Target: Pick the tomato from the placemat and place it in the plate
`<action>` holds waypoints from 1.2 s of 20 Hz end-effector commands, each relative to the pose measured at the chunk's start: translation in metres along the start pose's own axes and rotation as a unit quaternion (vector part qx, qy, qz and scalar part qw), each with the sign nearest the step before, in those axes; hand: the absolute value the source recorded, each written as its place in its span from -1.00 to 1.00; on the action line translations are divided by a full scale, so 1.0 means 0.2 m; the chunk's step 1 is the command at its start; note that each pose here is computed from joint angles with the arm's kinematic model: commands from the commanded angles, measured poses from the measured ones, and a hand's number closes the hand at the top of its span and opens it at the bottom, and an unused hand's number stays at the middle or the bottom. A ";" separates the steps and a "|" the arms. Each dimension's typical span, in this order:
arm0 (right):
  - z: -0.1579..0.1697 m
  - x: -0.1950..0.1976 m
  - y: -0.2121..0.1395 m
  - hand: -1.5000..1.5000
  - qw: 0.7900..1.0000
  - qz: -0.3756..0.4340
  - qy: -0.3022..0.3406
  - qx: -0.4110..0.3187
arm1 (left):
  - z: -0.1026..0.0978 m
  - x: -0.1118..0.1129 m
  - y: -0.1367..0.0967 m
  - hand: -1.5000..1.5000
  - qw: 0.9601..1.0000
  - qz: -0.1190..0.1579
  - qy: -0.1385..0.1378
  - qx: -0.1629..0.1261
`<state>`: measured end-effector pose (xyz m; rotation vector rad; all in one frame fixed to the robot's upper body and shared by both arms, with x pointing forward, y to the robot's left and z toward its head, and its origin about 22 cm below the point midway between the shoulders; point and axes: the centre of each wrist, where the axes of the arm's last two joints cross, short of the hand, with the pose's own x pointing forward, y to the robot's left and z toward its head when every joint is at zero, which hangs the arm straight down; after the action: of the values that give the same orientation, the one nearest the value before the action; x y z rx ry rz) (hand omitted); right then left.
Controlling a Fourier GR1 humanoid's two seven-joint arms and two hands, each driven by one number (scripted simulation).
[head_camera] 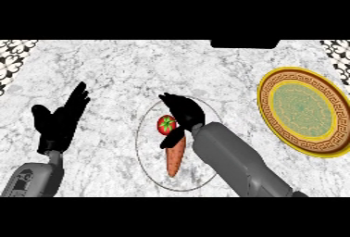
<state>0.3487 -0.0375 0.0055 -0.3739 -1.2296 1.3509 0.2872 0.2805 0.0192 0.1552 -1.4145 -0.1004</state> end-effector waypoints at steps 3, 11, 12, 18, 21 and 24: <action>-0.01 -0.03 0.04 -1.00 0.998 0.031 -0.006 0.058 | 0.04 -0.06 -0.03 0.00 1.000 -0.006 0.005 -0.011; -0.03 -0.05 0.10 1.00 0.997 0.026 -0.049 0.049 | -0.04 0.03 0.02 0.00 1.000 -0.004 -0.007 -0.017; 0.02 0.02 0.16 1.00 0.997 0.024 -0.057 0.054 | -0.06 -0.01 -0.01 0.00 1.000 0.000 0.001 -0.006; -0.04 -0.08 0.06 1.00 0.999 -0.037 0.018 -0.021 | -0.01 0.00 0.06 0.00 1.000 -0.001 0.003 0.007; -0.03 -0.17 -0.12 1.00 0.989 -0.079 0.099 -0.072 | 0.04 -0.05 0.08 0.00 1.000 -0.006 0.007 0.018; -0.01 -0.19 -0.10 1.00 0.983 -0.030 0.114 -0.143 | 0.00 -0.02 0.10 0.00 1.000 -0.005 0.006 0.016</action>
<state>0.3617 -0.0579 -0.0005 -0.5124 -1.2215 1.1427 0.2824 0.2940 0.0135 0.1741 -1.3996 -0.0851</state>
